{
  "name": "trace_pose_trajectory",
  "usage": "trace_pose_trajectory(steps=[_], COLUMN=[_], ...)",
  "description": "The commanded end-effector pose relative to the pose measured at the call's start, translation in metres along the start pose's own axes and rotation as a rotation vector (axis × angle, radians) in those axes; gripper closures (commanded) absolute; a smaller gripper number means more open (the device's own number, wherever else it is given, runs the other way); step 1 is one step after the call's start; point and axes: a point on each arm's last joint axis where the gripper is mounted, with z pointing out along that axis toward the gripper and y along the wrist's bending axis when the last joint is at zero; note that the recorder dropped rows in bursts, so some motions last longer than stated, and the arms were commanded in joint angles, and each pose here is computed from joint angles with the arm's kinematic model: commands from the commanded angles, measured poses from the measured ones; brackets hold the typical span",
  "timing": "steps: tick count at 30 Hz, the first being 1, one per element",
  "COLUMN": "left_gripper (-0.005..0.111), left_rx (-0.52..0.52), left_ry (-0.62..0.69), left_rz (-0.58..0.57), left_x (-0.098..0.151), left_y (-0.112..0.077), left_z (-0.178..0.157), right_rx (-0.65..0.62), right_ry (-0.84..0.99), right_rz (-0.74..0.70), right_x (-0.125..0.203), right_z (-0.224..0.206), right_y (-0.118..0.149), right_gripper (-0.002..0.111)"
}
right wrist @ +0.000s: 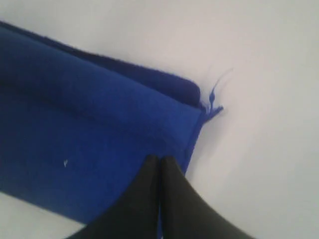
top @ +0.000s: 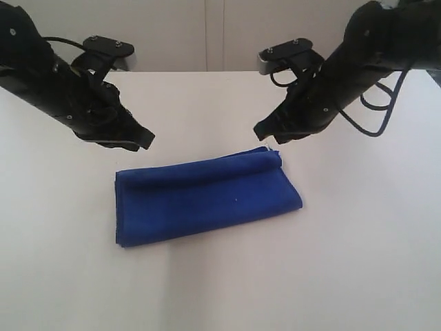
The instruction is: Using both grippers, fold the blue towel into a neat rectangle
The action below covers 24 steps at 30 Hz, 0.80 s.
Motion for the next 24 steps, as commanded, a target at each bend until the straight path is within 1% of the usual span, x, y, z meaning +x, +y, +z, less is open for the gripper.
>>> trace_pose_trajectory(steps=[1,3,7,12,14,19,24], left_gripper=[0.107,0.107,0.107,0.107,0.107,0.107,0.107], left_rx=[0.080,0.113,0.135,0.134,0.134,0.132,0.130], left_ry=[0.123,0.178,0.243,0.251,0.251,0.253,0.253], left_rz=[-0.078,-0.109,-0.148,-0.152,-0.152,-0.148,-0.143], left_x=[0.010,0.015,0.022,0.024,0.024,0.024,0.024], left_y=[-0.003,-0.003,0.000,0.001,0.001,0.001,0.001], left_z=[0.016,0.029,0.053,0.057,0.057,0.057,0.057], right_rx=[-0.027,-0.038,-0.054,-0.076,-0.097,-0.114,-0.109], right_ry=[0.165,0.188,0.221,0.270,0.350,0.472,0.479], right_rz=[0.026,0.036,0.059,0.091,0.131,0.242,0.289], right_x=[0.017,0.022,0.028,0.037,0.047,0.056,0.052], right_z=[0.013,0.022,0.044,0.067,0.078,0.073,0.057], right_y=[-0.006,-0.006,-0.007,-0.009,-0.008,-0.003,-0.001], right_gripper=[0.108,0.108,0.108,0.108,0.108,0.108,0.108])
